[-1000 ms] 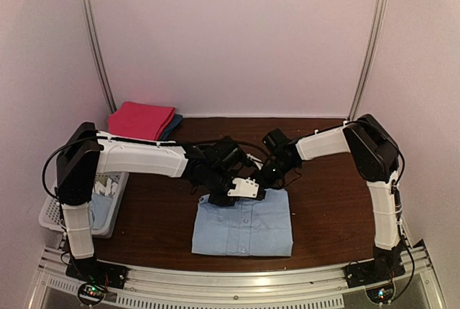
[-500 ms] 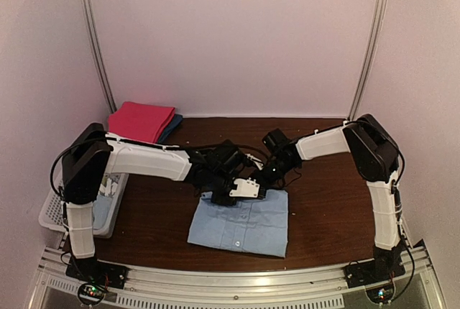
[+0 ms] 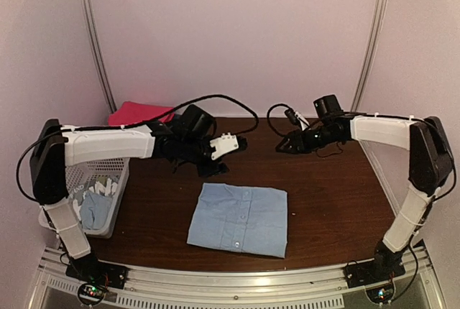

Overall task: Fold and stack the mixed laundry pile
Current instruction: Fold the 2/3-rectangle-folded shirt at the center of the board, then smooth out the square-folded shirt at the center of the board.

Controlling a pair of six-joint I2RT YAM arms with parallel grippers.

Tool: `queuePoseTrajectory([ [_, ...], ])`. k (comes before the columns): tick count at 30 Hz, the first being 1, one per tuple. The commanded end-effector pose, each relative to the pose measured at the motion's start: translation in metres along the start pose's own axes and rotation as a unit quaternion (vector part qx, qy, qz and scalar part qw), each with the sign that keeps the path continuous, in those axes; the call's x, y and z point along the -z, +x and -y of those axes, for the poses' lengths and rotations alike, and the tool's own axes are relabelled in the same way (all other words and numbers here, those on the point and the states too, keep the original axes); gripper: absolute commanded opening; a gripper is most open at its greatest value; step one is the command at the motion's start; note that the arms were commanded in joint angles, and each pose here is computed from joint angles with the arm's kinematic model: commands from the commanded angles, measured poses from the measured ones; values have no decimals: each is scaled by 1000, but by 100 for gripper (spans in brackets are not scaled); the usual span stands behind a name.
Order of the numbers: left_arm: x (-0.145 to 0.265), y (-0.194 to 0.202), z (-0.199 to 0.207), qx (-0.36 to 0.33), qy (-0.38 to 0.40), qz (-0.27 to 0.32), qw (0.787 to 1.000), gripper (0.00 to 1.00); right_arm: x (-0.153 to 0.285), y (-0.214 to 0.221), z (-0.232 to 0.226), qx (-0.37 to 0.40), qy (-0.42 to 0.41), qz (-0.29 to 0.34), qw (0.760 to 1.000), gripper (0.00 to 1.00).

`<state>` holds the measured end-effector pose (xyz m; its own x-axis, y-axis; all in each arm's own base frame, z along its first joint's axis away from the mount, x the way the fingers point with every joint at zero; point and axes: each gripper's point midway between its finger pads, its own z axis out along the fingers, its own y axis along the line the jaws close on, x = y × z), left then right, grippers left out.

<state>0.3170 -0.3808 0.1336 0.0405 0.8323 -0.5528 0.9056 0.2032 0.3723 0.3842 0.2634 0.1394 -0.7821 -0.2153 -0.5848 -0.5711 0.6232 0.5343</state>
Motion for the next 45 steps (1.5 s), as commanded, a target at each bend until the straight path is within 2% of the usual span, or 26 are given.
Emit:
queuePoseTrajectory([
  [1,48,-11,-22,167,28,120,978,56,29,12,-10,-22,-9,40,999,57],
  [3,59,-3,-21,218,44,145,964,57,33,29,-13,-28,-18,39,999,60],
  [5,61,13,-21,269,41,141,952,57,34,46,-14,-35,-22,38,998,62],
  [8,59,35,-18,362,58,139,920,57,28,74,-8,-56,-27,27,998,66],
  [10,56,46,-11,394,76,149,904,57,23,87,-5,-61,-33,18,997,67],
  [19,26,64,9,406,108,170,892,59,0,115,10,-69,-45,2,997,69],
  [26,10,64,14,401,138,177,888,59,-4,117,-1,-54,-76,3,996,69],
  [32,7,67,11,405,141,182,885,61,-13,124,-20,-38,-118,-20,992,67],
  [36,4,67,15,409,153,187,880,62,-18,132,-25,-36,-126,-36,991,60],
  [43,-3,66,19,406,169,192,877,51,-11,124,-31,-30,-122,-26,992,30],
  [45,-5,66,20,405,172,193,877,51,-9,122,-34,-30,-120,-26,992,22],
])
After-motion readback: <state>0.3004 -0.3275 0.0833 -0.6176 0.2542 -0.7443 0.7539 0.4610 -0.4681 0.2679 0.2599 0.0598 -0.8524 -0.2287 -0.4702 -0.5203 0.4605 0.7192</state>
